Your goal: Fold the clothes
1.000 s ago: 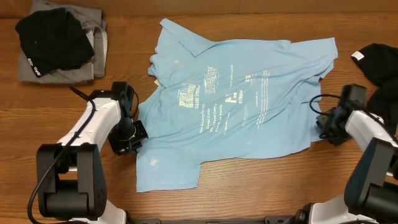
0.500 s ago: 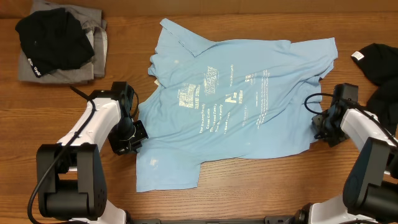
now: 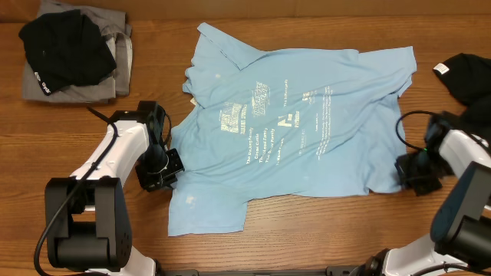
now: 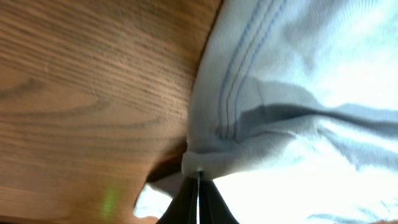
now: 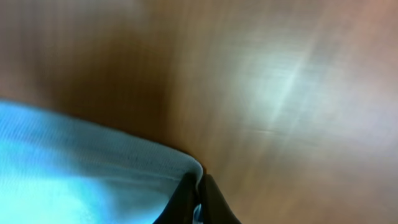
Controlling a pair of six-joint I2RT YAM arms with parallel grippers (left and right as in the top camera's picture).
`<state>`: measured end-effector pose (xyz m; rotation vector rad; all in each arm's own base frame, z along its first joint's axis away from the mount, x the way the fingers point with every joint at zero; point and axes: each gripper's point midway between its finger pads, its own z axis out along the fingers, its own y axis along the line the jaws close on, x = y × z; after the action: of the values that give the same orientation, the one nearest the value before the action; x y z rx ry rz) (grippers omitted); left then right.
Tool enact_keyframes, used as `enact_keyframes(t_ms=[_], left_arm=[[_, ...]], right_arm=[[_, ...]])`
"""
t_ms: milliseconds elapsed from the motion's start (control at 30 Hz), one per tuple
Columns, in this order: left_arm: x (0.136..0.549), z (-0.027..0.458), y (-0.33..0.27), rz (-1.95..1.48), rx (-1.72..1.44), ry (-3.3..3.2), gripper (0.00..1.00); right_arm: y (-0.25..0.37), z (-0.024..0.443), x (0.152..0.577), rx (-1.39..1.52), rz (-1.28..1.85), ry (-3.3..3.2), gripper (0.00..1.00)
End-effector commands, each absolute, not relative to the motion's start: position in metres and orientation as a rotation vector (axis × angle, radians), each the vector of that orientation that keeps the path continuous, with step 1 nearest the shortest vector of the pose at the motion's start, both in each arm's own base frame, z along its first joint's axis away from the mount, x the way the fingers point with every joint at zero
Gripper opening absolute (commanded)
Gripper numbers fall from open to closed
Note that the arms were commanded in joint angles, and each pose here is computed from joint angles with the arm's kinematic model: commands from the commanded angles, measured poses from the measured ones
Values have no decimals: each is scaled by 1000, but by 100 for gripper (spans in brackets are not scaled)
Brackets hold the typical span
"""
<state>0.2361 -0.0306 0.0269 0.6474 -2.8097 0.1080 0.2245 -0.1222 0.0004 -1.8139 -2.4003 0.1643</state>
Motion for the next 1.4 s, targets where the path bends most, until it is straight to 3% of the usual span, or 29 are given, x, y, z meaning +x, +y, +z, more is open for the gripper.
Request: enact_keyframes(t_ms=[0, 633, 1367], left_arm=[[243, 40, -38, 180, 618, -2834, 4], [231, 119, -29, 200, 698, -3056, 4], [187, 124, -29, 139, 677, -2899, 6]], right_arm=[[-135, 3, 208, -1870, 188, -2287, 4], [-178, 73, 178, -2160, 297, -2293, 4], [-186, 81, 168, -2258, 391, -2216, 4]])
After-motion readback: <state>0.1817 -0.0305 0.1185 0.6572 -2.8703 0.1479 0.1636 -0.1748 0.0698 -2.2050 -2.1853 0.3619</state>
